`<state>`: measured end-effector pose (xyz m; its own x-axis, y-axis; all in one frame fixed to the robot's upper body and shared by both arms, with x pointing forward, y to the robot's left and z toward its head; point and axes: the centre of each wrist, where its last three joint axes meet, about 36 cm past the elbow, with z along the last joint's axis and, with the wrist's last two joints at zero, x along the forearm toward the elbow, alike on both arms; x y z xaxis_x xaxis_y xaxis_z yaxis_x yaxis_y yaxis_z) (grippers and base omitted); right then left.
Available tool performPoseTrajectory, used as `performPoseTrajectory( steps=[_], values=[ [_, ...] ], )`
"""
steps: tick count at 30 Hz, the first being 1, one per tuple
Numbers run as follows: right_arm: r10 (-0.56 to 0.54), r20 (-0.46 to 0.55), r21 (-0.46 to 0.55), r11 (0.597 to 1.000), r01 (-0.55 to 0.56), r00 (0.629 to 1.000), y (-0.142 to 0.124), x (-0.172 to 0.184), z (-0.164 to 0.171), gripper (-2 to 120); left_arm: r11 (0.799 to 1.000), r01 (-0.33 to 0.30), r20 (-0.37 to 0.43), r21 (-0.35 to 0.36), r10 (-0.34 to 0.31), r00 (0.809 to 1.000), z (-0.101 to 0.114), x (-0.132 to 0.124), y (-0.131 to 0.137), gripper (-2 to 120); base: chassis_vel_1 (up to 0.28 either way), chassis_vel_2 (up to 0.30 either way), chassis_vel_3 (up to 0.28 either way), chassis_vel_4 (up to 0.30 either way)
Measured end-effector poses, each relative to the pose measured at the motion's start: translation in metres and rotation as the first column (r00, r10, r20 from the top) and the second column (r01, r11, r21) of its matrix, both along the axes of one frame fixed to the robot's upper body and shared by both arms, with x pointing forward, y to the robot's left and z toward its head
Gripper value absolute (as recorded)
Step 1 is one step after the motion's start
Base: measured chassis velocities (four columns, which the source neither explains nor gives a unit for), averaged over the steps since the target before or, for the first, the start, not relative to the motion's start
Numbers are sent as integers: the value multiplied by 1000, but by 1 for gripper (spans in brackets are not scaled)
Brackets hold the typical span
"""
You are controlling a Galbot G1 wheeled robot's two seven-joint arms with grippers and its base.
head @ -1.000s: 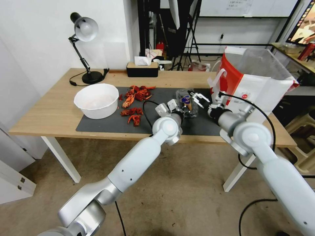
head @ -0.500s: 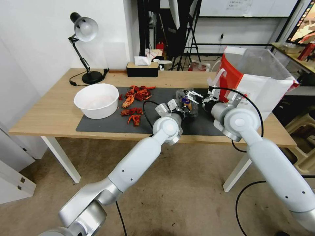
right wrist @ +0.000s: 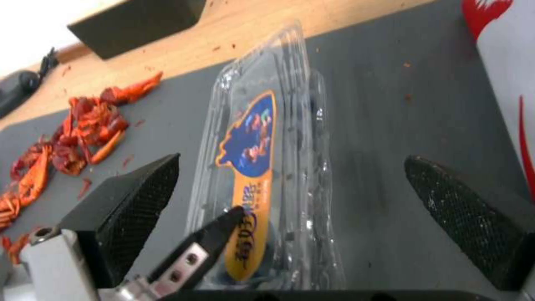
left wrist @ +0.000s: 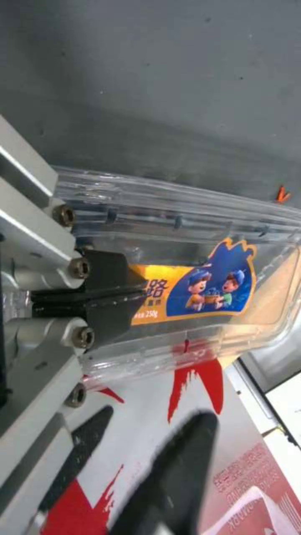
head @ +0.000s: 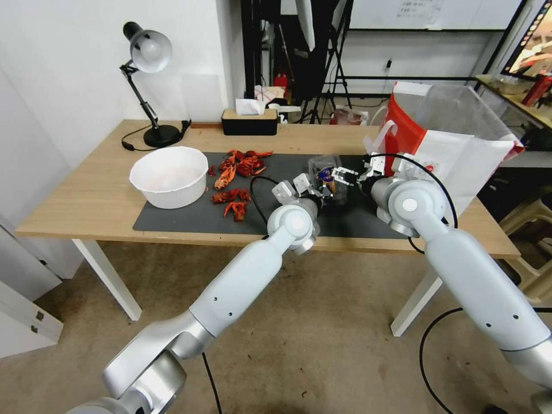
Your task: Close the takeout container lid, then place the container into the takeout bag.
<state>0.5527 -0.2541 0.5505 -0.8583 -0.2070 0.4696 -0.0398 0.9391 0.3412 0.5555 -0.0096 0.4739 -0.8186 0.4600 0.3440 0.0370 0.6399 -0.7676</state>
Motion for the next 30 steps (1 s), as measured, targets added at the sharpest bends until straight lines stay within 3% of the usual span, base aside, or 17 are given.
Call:
performPoseTrajectory(
  steps=[14,30],
  values=[
    [88,-74,94,992,-81,993,-18,22,-8,100,1000,-6,3,2,6,1000,2,1,5,0,0,0,0,0],
    [109,-164,194,978,-76,980,-27,43,-10,100,1000,-8,8,-7,8,1000,5,1,5,0,0,0,0,0]
  ],
)
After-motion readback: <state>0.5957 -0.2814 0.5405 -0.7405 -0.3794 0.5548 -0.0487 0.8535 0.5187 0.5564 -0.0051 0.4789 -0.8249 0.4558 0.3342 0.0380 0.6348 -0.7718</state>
